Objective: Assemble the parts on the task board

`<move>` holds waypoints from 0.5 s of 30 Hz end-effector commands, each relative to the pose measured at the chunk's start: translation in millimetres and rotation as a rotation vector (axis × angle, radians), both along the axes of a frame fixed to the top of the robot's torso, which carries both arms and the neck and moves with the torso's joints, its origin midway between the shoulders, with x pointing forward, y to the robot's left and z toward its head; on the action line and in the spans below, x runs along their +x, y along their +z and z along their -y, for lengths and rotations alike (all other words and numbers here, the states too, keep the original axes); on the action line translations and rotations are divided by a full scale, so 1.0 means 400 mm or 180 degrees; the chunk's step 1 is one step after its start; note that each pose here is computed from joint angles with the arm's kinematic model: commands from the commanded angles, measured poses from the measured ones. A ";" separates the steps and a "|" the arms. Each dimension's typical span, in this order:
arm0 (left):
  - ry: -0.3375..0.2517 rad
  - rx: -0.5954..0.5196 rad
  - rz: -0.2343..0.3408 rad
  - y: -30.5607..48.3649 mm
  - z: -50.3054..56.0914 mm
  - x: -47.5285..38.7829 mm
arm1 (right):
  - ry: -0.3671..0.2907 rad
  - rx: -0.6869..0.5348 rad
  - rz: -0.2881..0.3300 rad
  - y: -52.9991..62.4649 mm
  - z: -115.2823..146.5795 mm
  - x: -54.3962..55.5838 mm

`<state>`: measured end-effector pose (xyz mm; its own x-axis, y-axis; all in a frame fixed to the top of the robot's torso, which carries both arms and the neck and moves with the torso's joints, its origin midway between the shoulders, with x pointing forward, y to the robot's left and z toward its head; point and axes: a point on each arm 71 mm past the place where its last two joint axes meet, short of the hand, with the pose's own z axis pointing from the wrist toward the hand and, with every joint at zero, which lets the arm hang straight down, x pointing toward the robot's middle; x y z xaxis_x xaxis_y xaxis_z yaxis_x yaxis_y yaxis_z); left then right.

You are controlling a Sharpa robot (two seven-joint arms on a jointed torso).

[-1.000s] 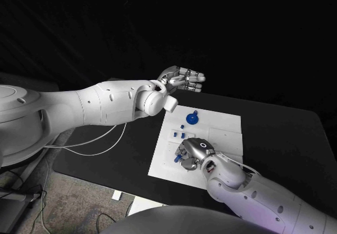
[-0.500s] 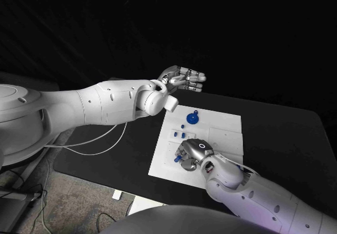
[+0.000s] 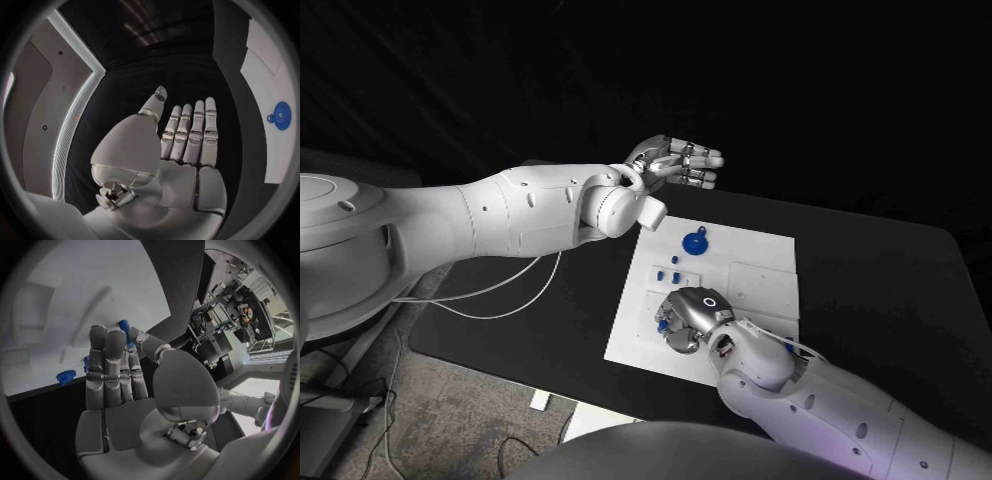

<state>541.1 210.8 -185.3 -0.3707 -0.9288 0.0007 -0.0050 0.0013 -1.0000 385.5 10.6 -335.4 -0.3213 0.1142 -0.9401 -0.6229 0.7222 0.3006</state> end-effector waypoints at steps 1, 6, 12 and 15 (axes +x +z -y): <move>-0.0043 -0.0048 0.0014 0.003 0.006 -0.001 | 0.0039 0.0145 -0.0063 -0.004 -0.004 -0.011; -0.0041 -0.0053 0.0007 0.003 0.005 -0.001 | -0.0002 0.0262 -0.0045 0.000 0.002 -0.008; -0.0040 -0.0054 0.0002 0.003 0.004 -0.001 | -0.0033 0.0290 -0.0042 0.000 0.008 -0.007; -0.0039 -0.0053 -0.0001 0.003 0.003 -0.001 | -0.0045 0.0309 -0.0030 0.002 0.010 -0.006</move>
<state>541.0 211.6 -185.4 -0.3697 -0.9291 0.0032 -0.0075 -0.0005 -1.0000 383.7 6.1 -336.8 -0.3342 0.1809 -0.9250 -0.6064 0.7101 0.3579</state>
